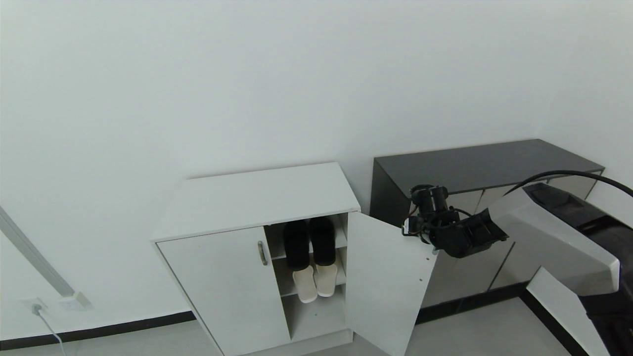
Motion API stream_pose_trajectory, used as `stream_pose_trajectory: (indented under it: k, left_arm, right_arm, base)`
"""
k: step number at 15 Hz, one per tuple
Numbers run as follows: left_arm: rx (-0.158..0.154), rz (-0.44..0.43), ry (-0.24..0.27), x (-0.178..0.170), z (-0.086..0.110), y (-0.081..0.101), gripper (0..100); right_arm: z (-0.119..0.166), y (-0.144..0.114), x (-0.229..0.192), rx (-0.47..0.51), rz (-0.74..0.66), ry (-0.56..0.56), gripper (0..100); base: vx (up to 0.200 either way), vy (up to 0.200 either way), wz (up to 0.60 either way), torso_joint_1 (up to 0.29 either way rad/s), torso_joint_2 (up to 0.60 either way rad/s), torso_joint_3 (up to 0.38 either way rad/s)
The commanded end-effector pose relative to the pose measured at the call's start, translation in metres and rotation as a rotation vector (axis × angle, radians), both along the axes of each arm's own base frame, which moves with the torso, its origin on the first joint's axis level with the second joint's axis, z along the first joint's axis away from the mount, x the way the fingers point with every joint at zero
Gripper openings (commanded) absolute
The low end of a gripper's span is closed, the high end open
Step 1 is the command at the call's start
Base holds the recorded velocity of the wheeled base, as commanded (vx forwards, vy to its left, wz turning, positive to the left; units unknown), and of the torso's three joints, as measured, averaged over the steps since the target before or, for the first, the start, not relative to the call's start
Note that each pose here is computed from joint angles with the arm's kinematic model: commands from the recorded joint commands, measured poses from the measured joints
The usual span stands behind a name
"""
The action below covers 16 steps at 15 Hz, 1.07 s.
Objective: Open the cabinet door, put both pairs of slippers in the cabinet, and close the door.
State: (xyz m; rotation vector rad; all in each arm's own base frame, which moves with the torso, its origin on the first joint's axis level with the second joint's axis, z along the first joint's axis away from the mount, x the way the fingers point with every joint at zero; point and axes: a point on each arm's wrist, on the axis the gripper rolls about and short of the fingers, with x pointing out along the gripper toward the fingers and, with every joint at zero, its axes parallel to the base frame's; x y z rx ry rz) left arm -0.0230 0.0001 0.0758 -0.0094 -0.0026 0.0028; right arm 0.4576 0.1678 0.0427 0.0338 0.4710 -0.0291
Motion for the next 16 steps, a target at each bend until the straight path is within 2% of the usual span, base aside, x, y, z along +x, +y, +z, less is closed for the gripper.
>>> stream_pose_trajectory:
  k: [1,11,16]
  left_arm:
    - [0.000,0.000,0.001,0.000,0.000,0.000,0]
    - [-0.003,0.000,0.001,0.000,0.000,0.000,0]
    - [-0.001,0.000,0.001,0.000,0.000,0.000,0]
  right_arm:
    - [-0.003,-0.001,-0.001,-0.003,0.000,0.008,0]
    - [-0.003,0.009,-0.020,-0.020,0.032,0.046,0]
    - [0.012,0.034,-0.058,-0.014,0.106,0.067,0]
  base:
    - [0.000,0.000,0.00,0.000,0.00,0.000]
    - [0.000,0.000,0.00,0.000,0.00,0.000]
    - [0.000,0.000,0.00,0.000,0.00,0.000]
